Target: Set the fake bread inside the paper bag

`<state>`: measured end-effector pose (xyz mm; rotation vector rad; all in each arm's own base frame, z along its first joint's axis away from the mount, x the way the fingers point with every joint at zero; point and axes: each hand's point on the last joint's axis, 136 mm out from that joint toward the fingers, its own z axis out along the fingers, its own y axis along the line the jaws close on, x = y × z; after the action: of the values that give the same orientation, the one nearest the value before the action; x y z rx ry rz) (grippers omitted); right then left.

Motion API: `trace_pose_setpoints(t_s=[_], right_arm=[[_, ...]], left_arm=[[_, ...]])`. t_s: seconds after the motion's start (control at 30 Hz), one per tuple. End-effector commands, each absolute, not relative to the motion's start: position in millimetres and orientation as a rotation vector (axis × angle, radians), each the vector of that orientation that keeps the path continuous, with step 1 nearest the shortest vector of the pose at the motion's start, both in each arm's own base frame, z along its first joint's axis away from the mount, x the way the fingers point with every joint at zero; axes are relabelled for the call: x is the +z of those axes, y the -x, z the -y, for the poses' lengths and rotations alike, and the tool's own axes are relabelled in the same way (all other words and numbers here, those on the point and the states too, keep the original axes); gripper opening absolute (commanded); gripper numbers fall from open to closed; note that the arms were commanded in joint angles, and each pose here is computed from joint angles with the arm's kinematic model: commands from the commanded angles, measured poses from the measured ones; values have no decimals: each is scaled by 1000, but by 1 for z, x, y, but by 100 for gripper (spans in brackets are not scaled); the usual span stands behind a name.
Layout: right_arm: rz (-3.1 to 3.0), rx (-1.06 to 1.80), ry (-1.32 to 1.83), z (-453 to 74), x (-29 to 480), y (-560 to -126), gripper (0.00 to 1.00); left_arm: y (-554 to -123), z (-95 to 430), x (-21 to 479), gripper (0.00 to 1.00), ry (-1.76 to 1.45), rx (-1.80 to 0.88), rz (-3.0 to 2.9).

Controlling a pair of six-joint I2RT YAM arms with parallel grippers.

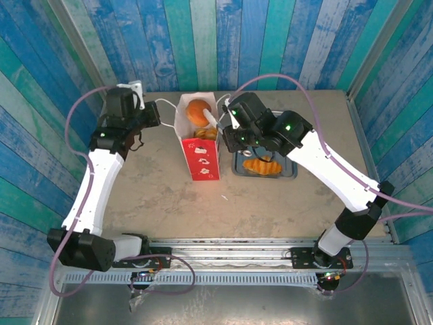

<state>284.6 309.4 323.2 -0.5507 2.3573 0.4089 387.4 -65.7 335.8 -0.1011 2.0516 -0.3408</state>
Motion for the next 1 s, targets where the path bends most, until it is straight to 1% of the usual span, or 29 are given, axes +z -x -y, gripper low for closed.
trace_pose_setpoints(t_s=[0.0, 0.23, 0.43, 0.57, 0.7, 0.9, 0.97], right_arm=[[-2342, 339, 546, -302, 330, -288, 28], [-2372, 305, 566, -303, 318, -289, 33], [-2375, 305, 567, -303, 317, -288, 39], [-2374, 305, 562, -302, 318, -288, 42], [-2367, 318, 559, -303, 319, -288, 44], [-2344, 362, 558, -309, 324, -289, 44], [-2328, 390, 559, -312, 329, -288, 44]], left_arm=[[-375, 56, 356, 6, 107, -296, -1984], [-371, 62, 365, 6, 99, -350, -1945], [-371, 63, 361, 6, 95, -361, -1957], [-371, 64, 359, 6, 95, -367, -1959], [-371, 64, 360, 6, 95, -369, -1957], [-370, 66, 359, 7, 88, -378, -1958], [-370, 69, 358, 9, 79, -397, -1958]])
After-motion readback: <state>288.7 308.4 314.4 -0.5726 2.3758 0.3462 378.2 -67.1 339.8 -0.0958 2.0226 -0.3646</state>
